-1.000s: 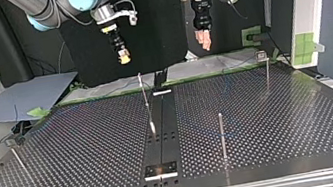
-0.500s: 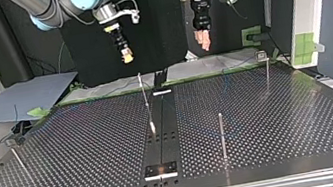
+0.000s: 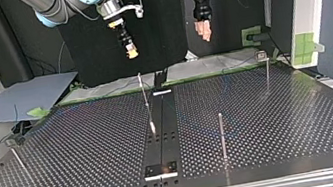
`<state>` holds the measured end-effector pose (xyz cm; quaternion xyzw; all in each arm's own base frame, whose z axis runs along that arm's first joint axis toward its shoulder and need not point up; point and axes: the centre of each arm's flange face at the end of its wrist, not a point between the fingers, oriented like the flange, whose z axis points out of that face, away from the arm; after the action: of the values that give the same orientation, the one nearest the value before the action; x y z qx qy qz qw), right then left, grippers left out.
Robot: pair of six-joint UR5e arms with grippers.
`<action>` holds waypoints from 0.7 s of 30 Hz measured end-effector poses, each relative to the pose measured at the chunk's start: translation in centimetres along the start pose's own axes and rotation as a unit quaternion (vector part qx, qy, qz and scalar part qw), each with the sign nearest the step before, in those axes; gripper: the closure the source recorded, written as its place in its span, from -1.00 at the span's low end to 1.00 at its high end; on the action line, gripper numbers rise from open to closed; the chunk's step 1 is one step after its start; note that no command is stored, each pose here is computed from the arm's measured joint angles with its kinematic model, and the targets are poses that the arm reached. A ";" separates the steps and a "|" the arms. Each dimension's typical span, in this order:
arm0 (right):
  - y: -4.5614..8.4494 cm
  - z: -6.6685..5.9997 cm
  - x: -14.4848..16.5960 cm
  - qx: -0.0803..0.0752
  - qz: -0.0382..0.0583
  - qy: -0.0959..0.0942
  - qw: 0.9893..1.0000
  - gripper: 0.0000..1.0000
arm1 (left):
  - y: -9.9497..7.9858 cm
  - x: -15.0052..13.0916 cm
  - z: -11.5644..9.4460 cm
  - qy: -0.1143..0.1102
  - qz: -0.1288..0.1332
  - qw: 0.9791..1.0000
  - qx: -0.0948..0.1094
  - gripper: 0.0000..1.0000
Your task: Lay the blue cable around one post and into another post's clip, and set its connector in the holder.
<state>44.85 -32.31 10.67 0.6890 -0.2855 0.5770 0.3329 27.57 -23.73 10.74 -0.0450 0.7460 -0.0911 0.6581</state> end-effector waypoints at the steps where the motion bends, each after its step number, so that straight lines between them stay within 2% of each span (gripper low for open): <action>1: 0.0 0.0 0.0 -0.001 0.000 0.000 1.000 -0.97 | 0.1 0.0 -0.1 -0.002 -0.001 1.000 0.000 -1.00; 11: -0.5 -0.5 -0.4 -0.002 -0.001 0.001 1.000 -0.97 | -0.4 -0.1 -0.1 -0.022 -0.012 1.000 0.015 -1.00; 16: -1.1 -0.5 -0.3 0.002 -0.002 0.015 1.000 -0.97 | -0.9 0.0 -0.4 -0.020 -0.014 0.999 0.026 -1.00; 21: -1.7 -0.4 0.1 0.000 -0.009 0.032 0.999 -0.97 | -0.9 0.2 -0.7 -0.013 -0.014 1.000 0.024 -1.00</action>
<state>45.94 -30.89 10.55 0.6728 -0.2688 0.5957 0.3467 26.78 -24.58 10.81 -0.0411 0.7341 -0.1177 0.6675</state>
